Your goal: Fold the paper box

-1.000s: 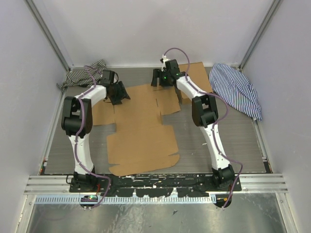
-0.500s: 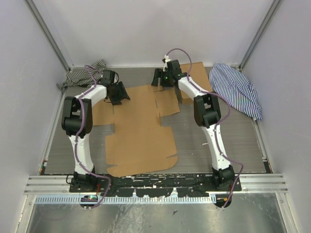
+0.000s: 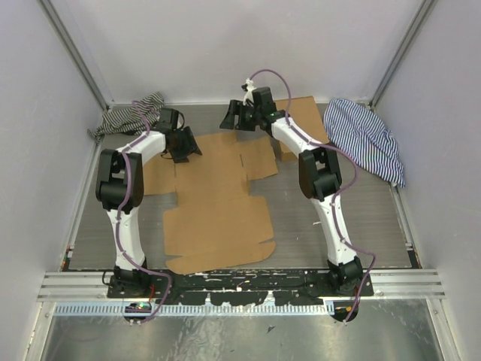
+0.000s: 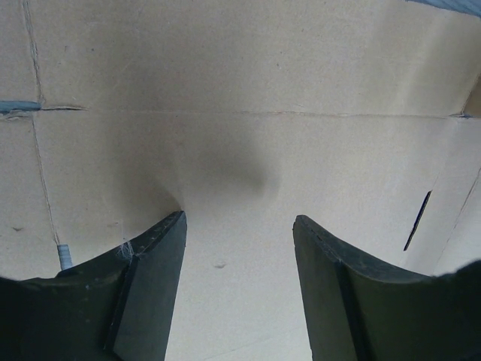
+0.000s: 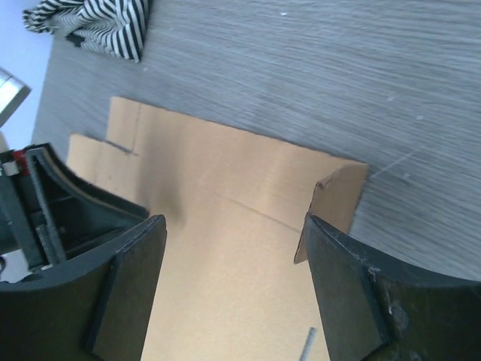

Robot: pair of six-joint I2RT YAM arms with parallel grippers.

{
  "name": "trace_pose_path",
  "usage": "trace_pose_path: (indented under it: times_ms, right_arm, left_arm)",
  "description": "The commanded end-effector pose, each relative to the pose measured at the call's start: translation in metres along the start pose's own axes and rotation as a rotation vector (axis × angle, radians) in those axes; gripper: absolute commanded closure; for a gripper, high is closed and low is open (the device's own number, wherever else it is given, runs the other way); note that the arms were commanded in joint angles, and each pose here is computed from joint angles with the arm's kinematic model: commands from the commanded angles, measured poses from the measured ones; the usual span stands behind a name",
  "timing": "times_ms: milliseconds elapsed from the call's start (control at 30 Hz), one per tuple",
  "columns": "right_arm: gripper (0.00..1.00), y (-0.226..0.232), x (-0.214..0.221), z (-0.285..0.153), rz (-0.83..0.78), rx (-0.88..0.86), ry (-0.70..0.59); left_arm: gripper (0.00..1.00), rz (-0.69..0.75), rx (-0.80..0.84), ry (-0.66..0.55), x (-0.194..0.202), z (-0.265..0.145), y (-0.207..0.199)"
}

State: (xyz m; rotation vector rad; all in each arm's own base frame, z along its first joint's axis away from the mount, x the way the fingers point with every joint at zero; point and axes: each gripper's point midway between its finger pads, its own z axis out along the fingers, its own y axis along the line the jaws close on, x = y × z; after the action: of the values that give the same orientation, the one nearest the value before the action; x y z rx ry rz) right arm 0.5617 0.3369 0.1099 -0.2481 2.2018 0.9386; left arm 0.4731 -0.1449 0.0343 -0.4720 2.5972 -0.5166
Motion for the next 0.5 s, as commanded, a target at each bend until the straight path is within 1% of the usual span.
trace_pose_path:
  times_ms: [0, 33, 100, 300, 367, 467]
  right_arm:
    - [0.22, 0.038, -0.022, -0.008, -0.005, -0.134, -0.043]
    - [0.22, 0.041, -0.022, -0.008, -0.005, -0.143, -0.043]
    - [0.22, 0.028, -0.007, 0.005, 0.011, -0.127, -0.016]
    - [0.22, 0.002, 0.022, 0.025, 0.037, -0.088, 0.035]
    - [0.22, -0.005, 0.027, 0.025, 0.038, -0.059, 0.029]
    - [0.22, -0.004, 0.016, 0.016, 0.016, -0.035, -0.029]
  left_arm:
    - [0.34, 0.009, -0.02, 0.056, 0.014, 0.01, 0.005]
    - [0.34, 0.009, -0.022, 0.057, 0.015, 0.01, 0.006]
    - [0.34, 0.011, -0.024, 0.057, 0.014, 0.01, 0.006]
    - [0.34, 0.015, -0.028, 0.056, 0.013, 0.008, 0.006]
    - [0.34, 0.018, -0.033, 0.056, 0.013, 0.008, 0.007]
    - [0.34, 0.021, -0.039, 0.058, 0.014, 0.008, 0.008]
